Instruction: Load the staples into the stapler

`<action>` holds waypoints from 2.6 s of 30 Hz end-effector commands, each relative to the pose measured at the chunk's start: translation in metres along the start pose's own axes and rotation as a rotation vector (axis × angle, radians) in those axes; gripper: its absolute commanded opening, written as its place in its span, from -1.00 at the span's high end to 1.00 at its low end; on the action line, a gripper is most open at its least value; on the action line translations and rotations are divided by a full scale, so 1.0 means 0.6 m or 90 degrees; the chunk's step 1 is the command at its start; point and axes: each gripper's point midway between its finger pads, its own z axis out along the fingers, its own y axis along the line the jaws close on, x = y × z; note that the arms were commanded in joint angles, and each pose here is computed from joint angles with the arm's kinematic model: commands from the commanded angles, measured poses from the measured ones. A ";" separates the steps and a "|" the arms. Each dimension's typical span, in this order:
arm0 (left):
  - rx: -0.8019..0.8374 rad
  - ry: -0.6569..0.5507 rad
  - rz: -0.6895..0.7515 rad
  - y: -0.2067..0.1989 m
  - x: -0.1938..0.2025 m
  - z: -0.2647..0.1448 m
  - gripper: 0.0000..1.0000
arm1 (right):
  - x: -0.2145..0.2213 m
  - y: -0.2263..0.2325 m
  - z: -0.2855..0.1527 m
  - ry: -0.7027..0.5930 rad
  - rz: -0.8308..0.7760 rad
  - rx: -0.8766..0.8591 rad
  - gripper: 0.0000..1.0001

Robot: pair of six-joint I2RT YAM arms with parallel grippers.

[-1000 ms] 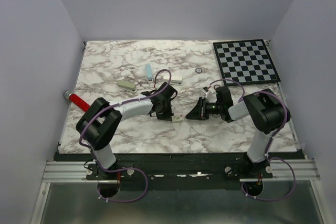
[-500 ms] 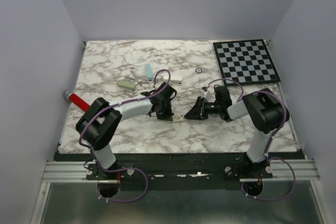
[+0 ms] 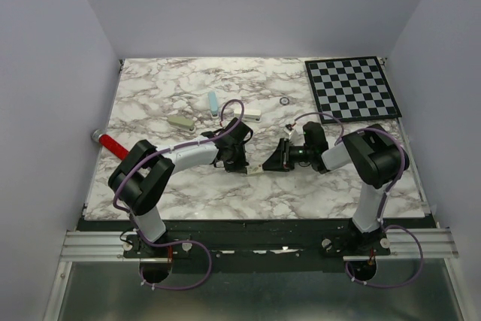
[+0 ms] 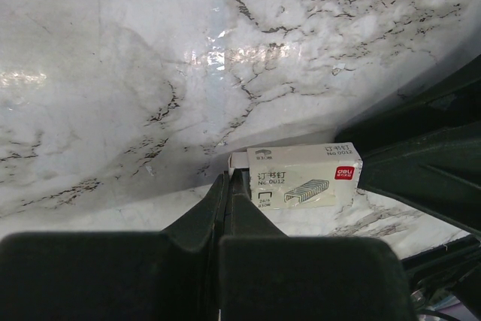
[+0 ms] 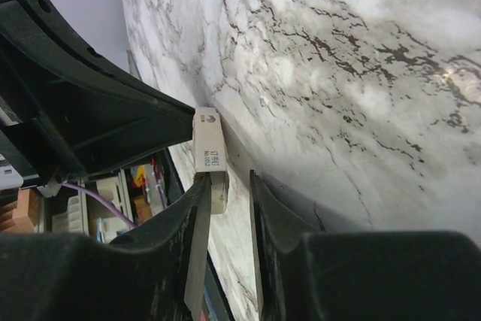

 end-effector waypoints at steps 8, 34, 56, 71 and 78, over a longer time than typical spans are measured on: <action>0.022 -0.001 -0.002 -0.014 -0.004 -0.006 1.00 | 0.007 0.005 0.011 0.015 -0.003 -0.024 0.56; -0.004 -0.011 -0.001 0.022 -0.005 -0.026 1.00 | -0.007 0.004 -0.018 -0.031 -0.026 -0.002 0.99; -0.031 -0.033 0.026 0.030 -0.027 -0.038 1.00 | -0.036 -0.047 -0.091 -0.109 0.005 0.074 0.99; -0.027 -0.018 0.052 -0.016 -0.023 -0.017 0.59 | -0.043 -0.113 -0.155 -0.175 0.061 0.253 0.72; -0.046 -0.048 0.041 0.008 -0.033 -0.031 0.27 | -0.044 -0.126 -0.187 -0.201 0.050 0.338 0.42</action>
